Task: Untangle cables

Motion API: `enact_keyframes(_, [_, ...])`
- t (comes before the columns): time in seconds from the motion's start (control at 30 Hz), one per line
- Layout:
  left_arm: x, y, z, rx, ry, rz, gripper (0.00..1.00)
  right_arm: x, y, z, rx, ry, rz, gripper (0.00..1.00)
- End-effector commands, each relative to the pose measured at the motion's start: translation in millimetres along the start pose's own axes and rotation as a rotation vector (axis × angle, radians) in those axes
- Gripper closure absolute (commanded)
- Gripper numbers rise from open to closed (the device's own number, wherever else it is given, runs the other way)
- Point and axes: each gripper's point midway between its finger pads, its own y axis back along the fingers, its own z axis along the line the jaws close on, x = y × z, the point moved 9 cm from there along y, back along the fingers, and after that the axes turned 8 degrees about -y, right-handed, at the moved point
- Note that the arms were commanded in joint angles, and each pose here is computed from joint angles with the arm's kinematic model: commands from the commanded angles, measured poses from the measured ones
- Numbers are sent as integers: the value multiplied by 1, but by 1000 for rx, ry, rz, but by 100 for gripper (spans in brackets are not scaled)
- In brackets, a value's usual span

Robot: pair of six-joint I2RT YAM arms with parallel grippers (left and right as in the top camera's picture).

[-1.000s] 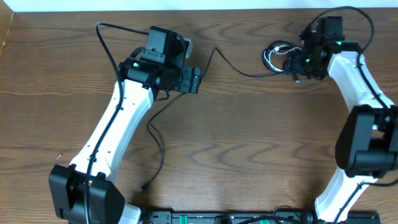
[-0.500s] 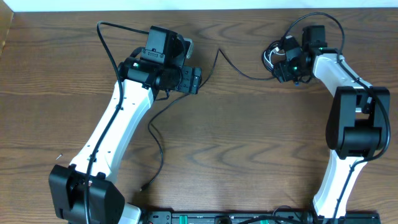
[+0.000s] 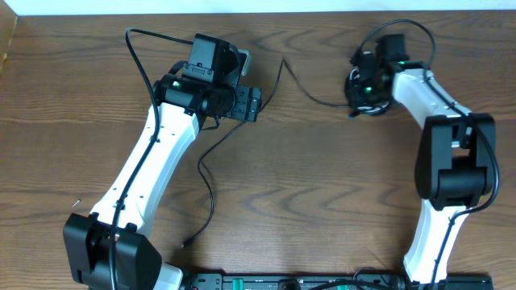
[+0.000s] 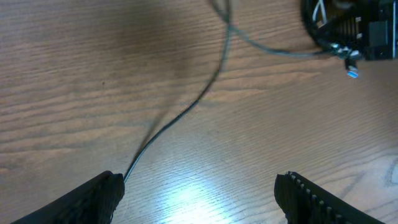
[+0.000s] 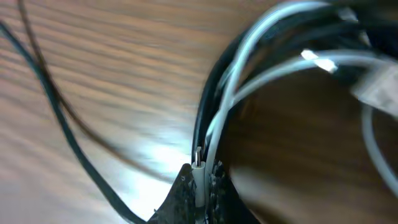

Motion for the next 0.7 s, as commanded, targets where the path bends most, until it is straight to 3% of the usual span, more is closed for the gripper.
enact_keyframes(0.0, [-6, 10, -1, 8, 20, -35, 17, 2, 21, 40, 15, -357, -36, 99])
enact_keyframes(0.03, [-6, 10, -1, 8, 25, -35, 17, 6, 19, 46, 57, -471, -40, 99])
enact_keyframes(0.13, [-5, 10, -1, 9, 29, -31, 17, 10, 12, 65, 97, -510, -80, 94])
enact_keyframes(0.2, [-5, 10, -1, 9, 29, -27, 17, 9, 10, 71, 124, -510, -115, 72])
enact_keyframes(0.23, [-4, 10, -1, 9, 30, -24, 17, 9, 10, 73, 134, -503, -129, 50])
enact_keyframes(0.27, [-4, 10, -1, 9, 30, -22, 17, 9, 10, 74, 138, -498, -138, 38])
enact_keyframes(0.3, [-4, 10, -1, 9, 30, -20, 17, 8, 10, 74, 139, -498, -139, 32])
enact_keyframes(0.5, [-4, 10, -1, 10, 41, -24, 17, 2, 24, 64, 41, -446, -98, 25])
enact_keyframes(0.67, [-4, 10, -8, 71, 55, -22, 17, -9, 68, 44, -46, -369, -124, 22])
